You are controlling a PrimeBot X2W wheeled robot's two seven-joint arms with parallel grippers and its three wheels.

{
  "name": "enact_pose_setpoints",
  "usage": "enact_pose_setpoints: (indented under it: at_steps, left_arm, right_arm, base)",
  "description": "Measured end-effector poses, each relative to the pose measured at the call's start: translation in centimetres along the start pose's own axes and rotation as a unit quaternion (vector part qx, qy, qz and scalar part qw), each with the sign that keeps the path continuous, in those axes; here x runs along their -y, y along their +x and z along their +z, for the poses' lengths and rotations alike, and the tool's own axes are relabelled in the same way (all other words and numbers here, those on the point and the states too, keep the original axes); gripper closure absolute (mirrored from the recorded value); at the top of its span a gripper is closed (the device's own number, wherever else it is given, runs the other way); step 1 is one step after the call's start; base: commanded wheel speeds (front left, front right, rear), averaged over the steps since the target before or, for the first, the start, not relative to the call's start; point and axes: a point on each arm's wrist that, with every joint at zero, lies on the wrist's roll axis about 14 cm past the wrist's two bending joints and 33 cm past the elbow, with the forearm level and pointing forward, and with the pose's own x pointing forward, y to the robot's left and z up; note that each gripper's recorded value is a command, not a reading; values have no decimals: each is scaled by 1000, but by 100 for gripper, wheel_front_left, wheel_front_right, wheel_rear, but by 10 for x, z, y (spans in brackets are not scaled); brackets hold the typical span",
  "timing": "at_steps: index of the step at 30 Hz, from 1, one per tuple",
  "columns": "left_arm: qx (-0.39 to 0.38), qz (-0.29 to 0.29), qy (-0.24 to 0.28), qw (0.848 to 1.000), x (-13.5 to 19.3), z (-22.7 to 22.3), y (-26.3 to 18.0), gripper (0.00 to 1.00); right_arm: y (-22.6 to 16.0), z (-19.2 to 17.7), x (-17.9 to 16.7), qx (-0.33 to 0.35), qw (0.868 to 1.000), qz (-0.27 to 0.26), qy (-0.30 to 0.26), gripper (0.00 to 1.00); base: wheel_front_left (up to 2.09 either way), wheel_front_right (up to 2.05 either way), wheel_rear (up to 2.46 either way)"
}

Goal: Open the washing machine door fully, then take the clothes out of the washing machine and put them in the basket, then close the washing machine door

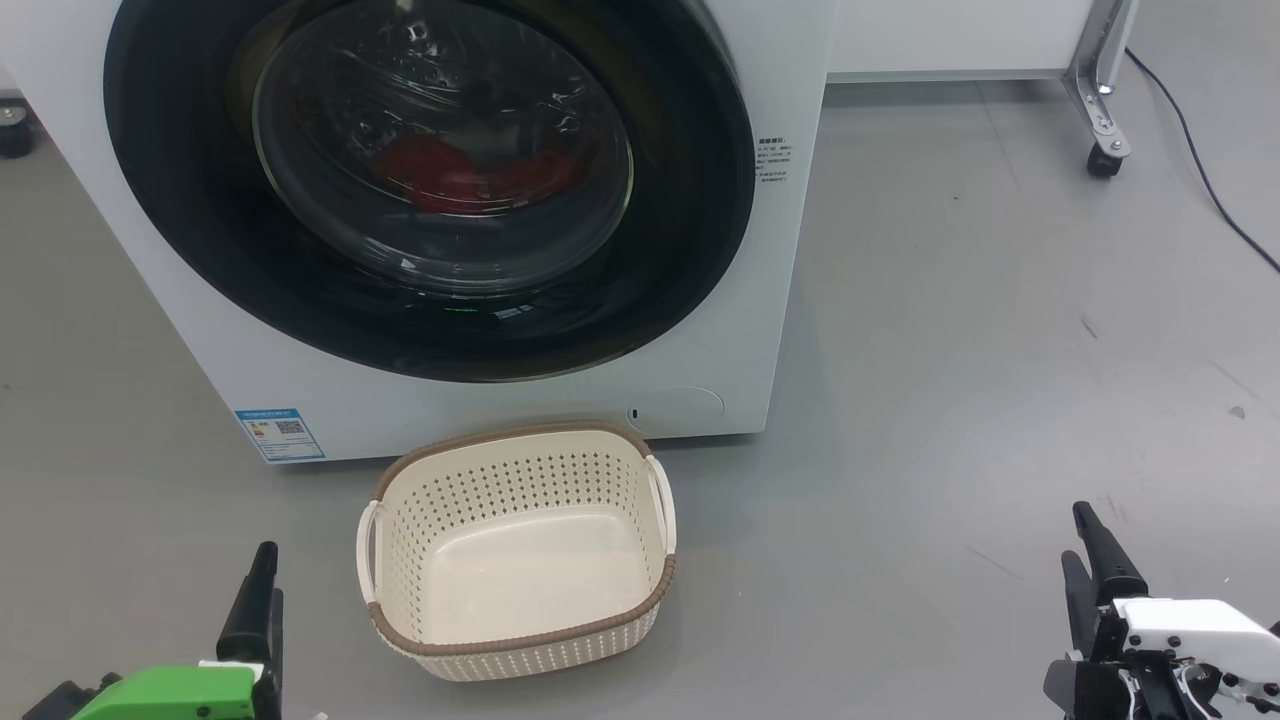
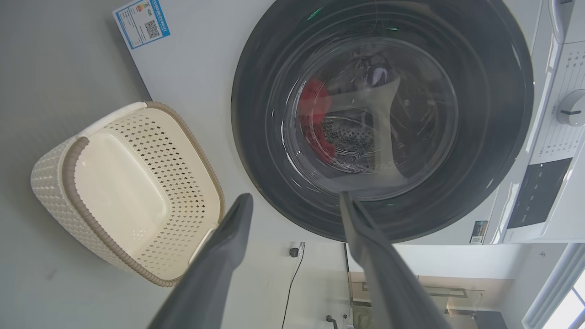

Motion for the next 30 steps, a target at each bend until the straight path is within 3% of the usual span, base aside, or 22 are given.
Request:
enact_pose_setpoints:
  at_steps: [5, 14, 22, 30]
  left_arm:
    - [1, -3, 14, 1000, 2, -2, 1, 0]
    - [-5, -14, 114, 993, 10, 0, 3, 0]
    - [-14, -20, 211, 977, 13, -2, 4, 0]
    - [-15, -36, 304, 952, 25, -7, 6, 0]
  right_arm:
    - [1, 0, -2, -1, 1000, 2, -21, 0]
    - [4, 1, -7, -6, 993, 9, -115, 0]
    - [7, -3, -10, -20, 976, 15, -216, 0]
    - [9, -12, -11, -36, 950, 15, -311, 0]
  base:
    - [0, 0, 0]
    - [0, 0, 0]
    - [0, 0, 0]
    - [0, 0, 0]
